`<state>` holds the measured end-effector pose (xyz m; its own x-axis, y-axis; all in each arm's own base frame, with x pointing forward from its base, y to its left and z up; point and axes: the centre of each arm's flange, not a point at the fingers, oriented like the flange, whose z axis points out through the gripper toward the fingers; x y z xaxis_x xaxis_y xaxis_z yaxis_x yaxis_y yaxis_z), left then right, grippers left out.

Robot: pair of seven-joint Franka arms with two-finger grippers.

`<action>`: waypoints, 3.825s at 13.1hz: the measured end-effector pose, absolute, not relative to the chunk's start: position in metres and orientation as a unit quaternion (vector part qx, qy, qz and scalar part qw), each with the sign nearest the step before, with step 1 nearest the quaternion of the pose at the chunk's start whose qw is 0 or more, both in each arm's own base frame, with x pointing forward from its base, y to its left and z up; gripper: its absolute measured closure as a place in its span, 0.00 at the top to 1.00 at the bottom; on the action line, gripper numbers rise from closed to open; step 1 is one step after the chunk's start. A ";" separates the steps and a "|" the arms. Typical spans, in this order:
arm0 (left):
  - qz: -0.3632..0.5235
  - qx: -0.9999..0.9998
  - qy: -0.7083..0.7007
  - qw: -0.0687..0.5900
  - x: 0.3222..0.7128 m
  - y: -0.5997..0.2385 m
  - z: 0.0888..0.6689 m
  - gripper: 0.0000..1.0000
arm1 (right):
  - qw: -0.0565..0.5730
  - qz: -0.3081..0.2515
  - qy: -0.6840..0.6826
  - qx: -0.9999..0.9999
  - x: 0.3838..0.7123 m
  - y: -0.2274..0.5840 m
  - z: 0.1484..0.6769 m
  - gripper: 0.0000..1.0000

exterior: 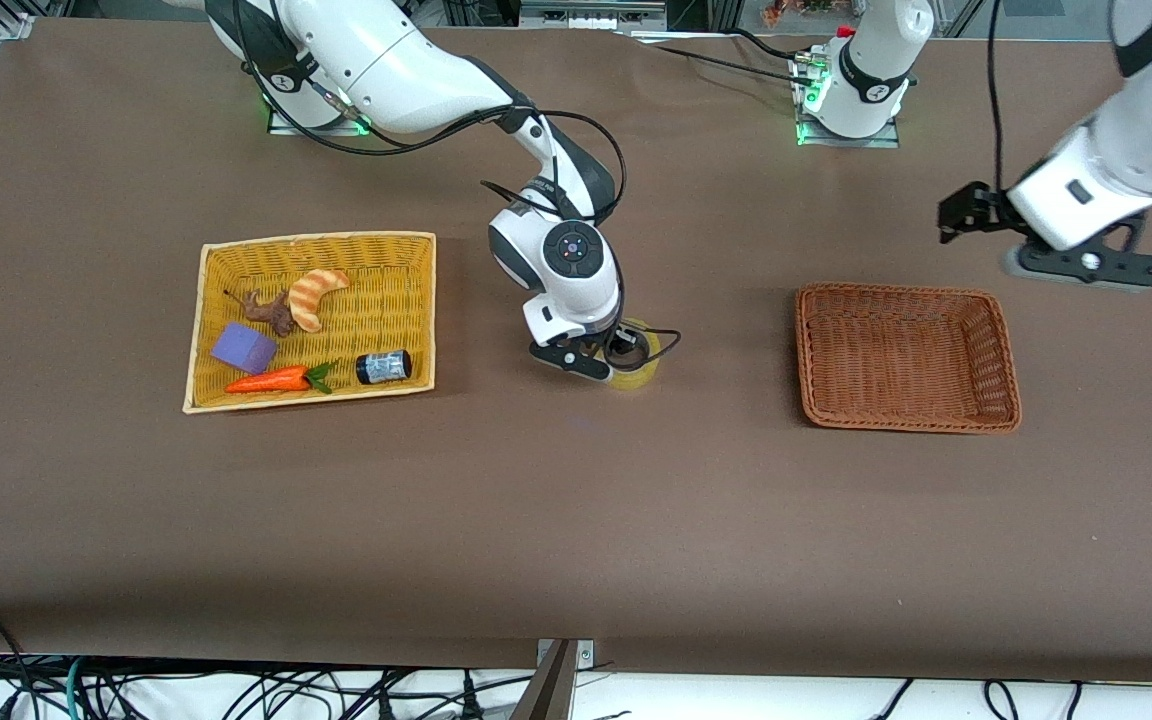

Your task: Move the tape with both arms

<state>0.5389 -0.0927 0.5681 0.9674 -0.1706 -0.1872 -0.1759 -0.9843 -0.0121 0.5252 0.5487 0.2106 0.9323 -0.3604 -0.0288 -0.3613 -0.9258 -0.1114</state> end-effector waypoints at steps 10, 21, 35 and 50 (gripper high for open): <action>0.105 -0.989 0.096 -0.046 0.586 -0.190 0.443 1.00 | -0.003 -0.013 0.088 -0.996 0.612 0.279 0.491 1.00; 0.050 -0.992 0.109 -0.031 0.553 -0.383 0.218 0.96 | -0.007 0.026 -0.068 -0.997 0.558 0.080 0.575 1.00; 0.114 -0.980 0.138 0.083 0.586 -0.293 0.301 0.22 | -0.004 0.022 -0.043 -0.999 0.564 0.043 0.574 1.00; 0.130 -0.955 0.256 0.080 0.622 -0.071 0.292 0.64 | 0.005 0.018 -0.024 -1.000 0.571 0.024 0.573 1.00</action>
<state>0.6219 -0.0707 0.2925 0.8351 -0.4679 -0.2891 -0.5095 -0.8561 -0.0862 0.5706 0.0236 0.5732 0.9982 0.0484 -0.0366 0.0481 -0.9988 -0.0107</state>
